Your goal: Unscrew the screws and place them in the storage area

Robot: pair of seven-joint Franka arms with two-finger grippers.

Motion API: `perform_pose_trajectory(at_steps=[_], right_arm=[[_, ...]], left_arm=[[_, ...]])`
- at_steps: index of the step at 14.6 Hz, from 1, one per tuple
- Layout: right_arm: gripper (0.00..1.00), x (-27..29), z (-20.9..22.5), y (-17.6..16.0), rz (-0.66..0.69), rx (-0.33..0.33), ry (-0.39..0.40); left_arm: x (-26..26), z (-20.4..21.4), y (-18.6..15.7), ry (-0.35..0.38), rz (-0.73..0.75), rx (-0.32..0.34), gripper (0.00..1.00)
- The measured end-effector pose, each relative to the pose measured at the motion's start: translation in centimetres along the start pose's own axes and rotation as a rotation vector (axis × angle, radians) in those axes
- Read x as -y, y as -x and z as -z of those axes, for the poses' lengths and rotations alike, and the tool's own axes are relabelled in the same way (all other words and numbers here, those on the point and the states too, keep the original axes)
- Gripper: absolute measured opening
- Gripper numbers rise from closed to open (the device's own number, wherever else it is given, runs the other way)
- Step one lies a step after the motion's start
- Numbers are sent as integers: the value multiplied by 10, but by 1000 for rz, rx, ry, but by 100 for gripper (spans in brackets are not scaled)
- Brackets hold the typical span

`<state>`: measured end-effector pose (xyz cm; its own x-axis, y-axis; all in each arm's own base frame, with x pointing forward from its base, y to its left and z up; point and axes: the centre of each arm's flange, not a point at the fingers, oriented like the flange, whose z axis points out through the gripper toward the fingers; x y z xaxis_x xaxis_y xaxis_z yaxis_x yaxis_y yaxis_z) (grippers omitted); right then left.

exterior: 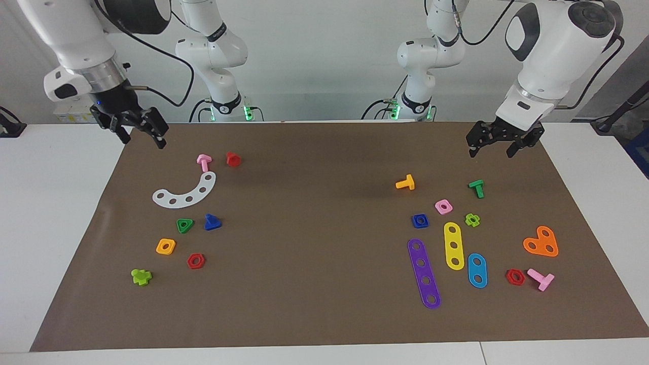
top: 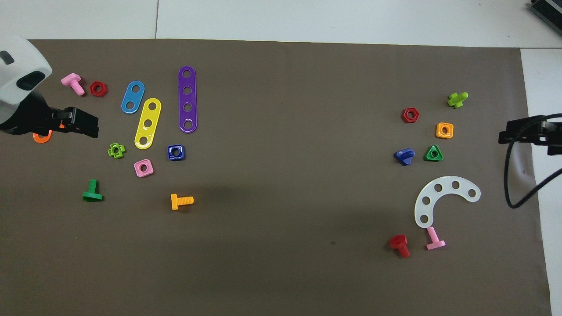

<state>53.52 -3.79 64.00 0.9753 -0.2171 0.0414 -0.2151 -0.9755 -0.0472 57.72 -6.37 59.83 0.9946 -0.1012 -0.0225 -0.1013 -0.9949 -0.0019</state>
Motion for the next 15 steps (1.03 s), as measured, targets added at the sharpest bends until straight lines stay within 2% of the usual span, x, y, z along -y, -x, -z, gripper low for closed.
perform_pose_trajectory(at_steps=[5, 15], right_arm=[[100, 9, -2, 7, 29, 45, 8], [100, 22, -7, 12, 61, 66, 45]], left_arm=[[0, -1, 1, -1, 0, -1, 100], [13, -1, 1, -1, 25, -1, 100]])
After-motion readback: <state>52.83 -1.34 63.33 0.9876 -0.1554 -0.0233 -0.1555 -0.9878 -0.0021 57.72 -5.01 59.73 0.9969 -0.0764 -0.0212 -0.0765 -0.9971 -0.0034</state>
